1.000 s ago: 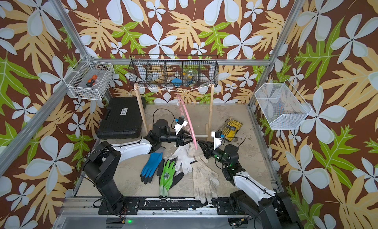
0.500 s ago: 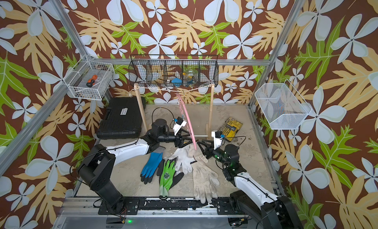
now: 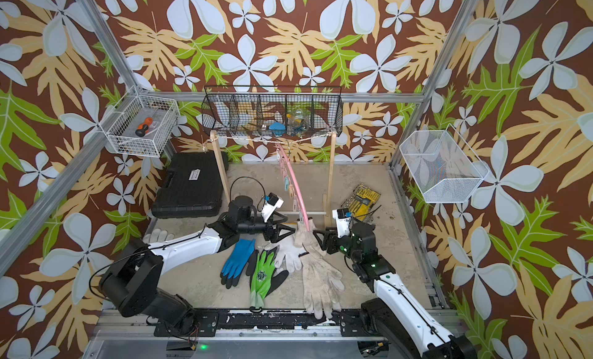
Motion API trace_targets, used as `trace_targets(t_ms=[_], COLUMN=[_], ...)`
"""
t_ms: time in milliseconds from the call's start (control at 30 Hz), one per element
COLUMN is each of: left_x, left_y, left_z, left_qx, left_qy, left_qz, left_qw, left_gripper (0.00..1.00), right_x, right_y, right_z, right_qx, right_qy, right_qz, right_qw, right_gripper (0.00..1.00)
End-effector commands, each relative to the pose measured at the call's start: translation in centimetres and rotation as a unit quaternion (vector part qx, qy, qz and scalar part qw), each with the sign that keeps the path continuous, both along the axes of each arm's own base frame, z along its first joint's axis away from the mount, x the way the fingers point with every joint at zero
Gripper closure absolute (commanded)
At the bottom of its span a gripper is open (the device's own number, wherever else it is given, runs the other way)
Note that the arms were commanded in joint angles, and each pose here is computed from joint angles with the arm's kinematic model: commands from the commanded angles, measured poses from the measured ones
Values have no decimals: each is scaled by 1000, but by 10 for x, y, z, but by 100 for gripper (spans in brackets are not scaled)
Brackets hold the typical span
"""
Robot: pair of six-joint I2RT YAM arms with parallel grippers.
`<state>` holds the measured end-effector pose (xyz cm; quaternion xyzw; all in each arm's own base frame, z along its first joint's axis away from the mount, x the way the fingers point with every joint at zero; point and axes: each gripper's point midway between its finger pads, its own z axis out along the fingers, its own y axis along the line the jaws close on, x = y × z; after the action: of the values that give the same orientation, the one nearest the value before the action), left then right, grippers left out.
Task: Clip the gloves onto a hanger to dry
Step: Clamp the glove onto the hanger, then pick up the glove from the center of the board.
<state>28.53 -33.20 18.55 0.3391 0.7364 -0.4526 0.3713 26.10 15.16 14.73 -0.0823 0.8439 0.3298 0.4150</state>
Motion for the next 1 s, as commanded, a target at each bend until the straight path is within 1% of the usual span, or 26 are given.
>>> trace_targets(t_ms=[0,67,167,233,300,367,500,567,667,833,967], left_x=[-2,-6,-11,-13,-14,-16,-17,-17,-16,-15,-14], left_y=[9,13,19,20,21,21,21,21,21,21,19], left_z=[-3,-5,-8,-10,-15,-16,-15,-16,-16,-17,-19], left_qx=[10,11,9,9,11,8,1,3,6,8,9], left_qy=[4,7,12,17,25,27,26,27,24,25,28], left_qz=[18,24,32,33,33,32,31,31,33,32,30], left_qw=[1000,1000,999,999,999,999,999,999,999,999,999], left_gripper=[16,16,16,16,16,16,16,16,16,16,17], right_x=[-36,-45,-53,-60,-66,-63,-48,-46,-49,-49,-55], right_y=[-8,-13,-9,-12,-10,-12,-11,-7,-1,-1,0], right_z=[-46,-53,-57,-73,-88,-93,-85,-89,-101,-104,-113], right_qx=[-16,-25,-12,-20,-13,-17,-19,-22,-36,-55,-67], right_qy=[132,141,144,165,179,174,138,144,161,155,166], right_qz=[-11,-29,-42,-54,-49,-57,-63,-53,-38,-37,-31], right_qw=[991,989,989,985,983,983,988,988,986,986,983], right_gripper=[35,35,35,36,37,38,42,45,47,50,55])
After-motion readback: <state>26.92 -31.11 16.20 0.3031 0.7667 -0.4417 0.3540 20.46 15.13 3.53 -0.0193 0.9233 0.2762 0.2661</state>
